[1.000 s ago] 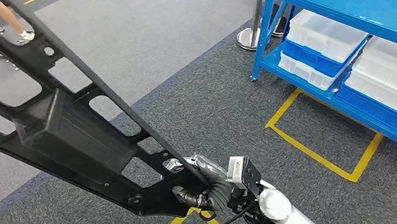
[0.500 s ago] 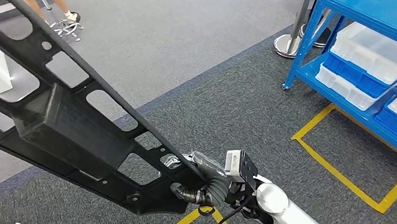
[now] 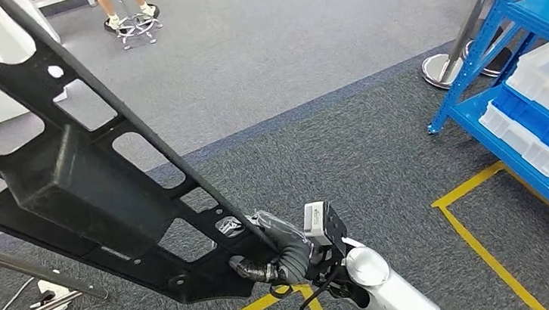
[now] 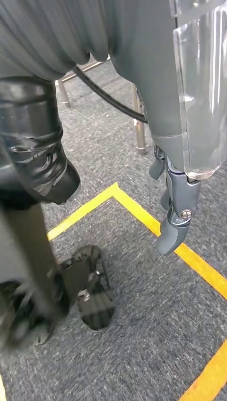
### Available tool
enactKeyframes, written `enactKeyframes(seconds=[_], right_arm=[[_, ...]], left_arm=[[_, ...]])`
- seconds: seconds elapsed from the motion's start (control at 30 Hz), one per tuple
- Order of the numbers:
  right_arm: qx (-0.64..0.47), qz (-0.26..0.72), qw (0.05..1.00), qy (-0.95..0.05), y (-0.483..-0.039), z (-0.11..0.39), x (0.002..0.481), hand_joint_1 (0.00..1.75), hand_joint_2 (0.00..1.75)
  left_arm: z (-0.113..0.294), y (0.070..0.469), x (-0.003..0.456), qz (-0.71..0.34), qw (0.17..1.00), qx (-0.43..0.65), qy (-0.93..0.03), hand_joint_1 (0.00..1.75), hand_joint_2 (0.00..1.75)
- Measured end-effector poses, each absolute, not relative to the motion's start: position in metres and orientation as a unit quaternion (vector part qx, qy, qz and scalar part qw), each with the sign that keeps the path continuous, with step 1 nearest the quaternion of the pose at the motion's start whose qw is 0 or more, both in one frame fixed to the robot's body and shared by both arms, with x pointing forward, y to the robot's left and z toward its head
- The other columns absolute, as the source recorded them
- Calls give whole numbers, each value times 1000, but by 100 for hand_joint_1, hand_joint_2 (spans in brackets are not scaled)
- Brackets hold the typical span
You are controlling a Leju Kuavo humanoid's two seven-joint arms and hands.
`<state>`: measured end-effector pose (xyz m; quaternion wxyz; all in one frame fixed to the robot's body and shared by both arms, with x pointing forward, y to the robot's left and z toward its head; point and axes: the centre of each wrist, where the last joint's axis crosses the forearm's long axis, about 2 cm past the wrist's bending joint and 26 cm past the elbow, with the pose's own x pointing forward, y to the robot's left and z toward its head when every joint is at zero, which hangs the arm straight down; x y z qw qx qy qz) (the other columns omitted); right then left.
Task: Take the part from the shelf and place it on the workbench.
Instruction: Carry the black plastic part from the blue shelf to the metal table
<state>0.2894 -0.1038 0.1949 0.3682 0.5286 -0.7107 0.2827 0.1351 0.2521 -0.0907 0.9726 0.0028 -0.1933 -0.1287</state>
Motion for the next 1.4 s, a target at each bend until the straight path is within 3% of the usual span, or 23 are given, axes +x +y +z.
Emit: enactKeyframes(seconds=[1.4], right_arm=[[541, 276, 384, -696, -104, 184, 290, 175, 175]], left_arm=[[-91, 255, 137, -133, 972, 7, -192, 0, 175]])
